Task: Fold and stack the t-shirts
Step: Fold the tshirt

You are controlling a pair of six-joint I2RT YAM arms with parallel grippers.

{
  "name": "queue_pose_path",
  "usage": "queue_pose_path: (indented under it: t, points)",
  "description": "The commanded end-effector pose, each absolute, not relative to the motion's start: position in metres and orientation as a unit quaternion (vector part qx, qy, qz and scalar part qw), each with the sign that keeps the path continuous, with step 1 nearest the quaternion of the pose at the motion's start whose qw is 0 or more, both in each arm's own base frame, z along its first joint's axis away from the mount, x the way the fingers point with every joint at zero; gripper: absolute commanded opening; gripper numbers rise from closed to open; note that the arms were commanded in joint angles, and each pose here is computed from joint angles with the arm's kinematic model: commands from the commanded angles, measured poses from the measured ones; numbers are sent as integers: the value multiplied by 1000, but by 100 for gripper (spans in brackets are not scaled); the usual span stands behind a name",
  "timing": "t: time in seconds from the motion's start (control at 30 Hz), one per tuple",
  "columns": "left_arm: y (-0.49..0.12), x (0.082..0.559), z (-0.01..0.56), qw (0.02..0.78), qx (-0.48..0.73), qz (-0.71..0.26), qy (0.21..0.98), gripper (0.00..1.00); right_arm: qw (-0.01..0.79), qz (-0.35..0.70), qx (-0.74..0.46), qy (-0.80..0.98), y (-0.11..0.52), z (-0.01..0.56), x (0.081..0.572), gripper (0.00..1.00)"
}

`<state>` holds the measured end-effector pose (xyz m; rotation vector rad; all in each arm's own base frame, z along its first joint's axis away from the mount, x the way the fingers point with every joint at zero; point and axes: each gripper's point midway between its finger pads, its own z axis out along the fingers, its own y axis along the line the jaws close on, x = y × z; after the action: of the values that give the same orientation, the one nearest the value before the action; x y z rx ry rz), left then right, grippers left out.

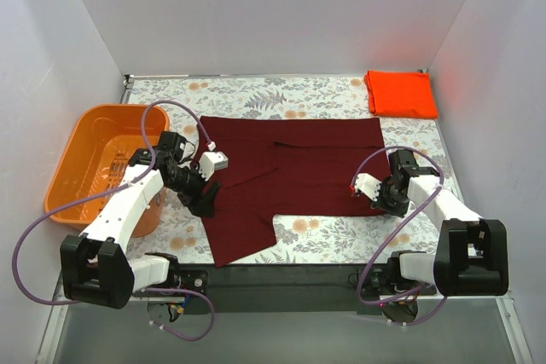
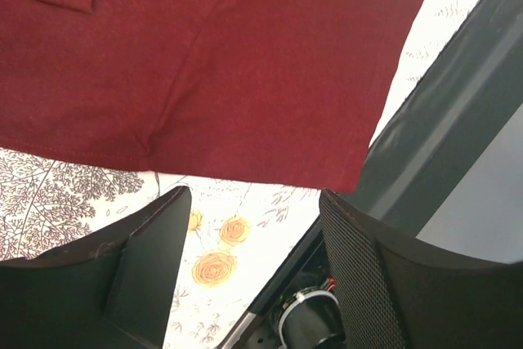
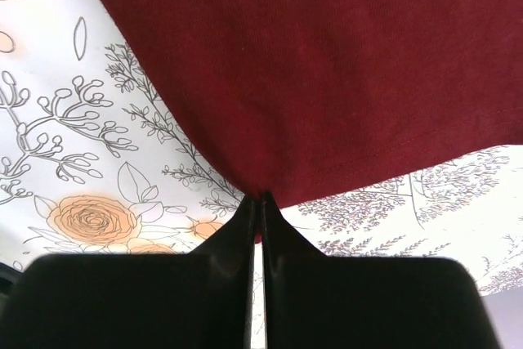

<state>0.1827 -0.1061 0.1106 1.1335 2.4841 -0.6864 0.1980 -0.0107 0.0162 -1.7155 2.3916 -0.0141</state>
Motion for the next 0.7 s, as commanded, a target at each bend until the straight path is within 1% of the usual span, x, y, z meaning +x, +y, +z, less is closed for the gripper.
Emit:
queue_pose_path:
  t: [0.0,0.07,0.1,0.13,0.2,0.27,0.3,0.37,0.43,0.6,0.67]
  points:
    - [-105,173,114,165,434,-237,853,61,135,8,-581,802,1,42,214,1]
    - [-106,168,109,165,454,-224,846,56,130,13,-580,804,2,45,215,1]
    - [-104,160,99,150,458,-220,848,49,132,12,-578,805,2,49,218,1]
    - [-105,163,96,162,466,-208,844,45,128,15,-577,807,2,48,218,1]
    - [-103,154,79,144,482,-182,845,41,127,16,-575,808,2,50,220,1]
    - [-105,154,70,147,508,-153,835,40,123,22,-573,810,3,48,219,1]
    - [-105,151,64,140,497,-147,844,40,122,22,-573,810,3,48,219,1]
    - [-107,156,60,149,506,-129,840,41,119,24,-573,810,3,47,218,1]
    - [-109,161,54,157,504,-117,841,45,116,24,-573,811,2,46,217,1]
    - [-112,161,39,156,523,-97,832,45,110,25,-571,813,1,43,213,1]
    - [-115,164,32,167,531,-87,826,45,108,26,-570,814,1,42,212,1]
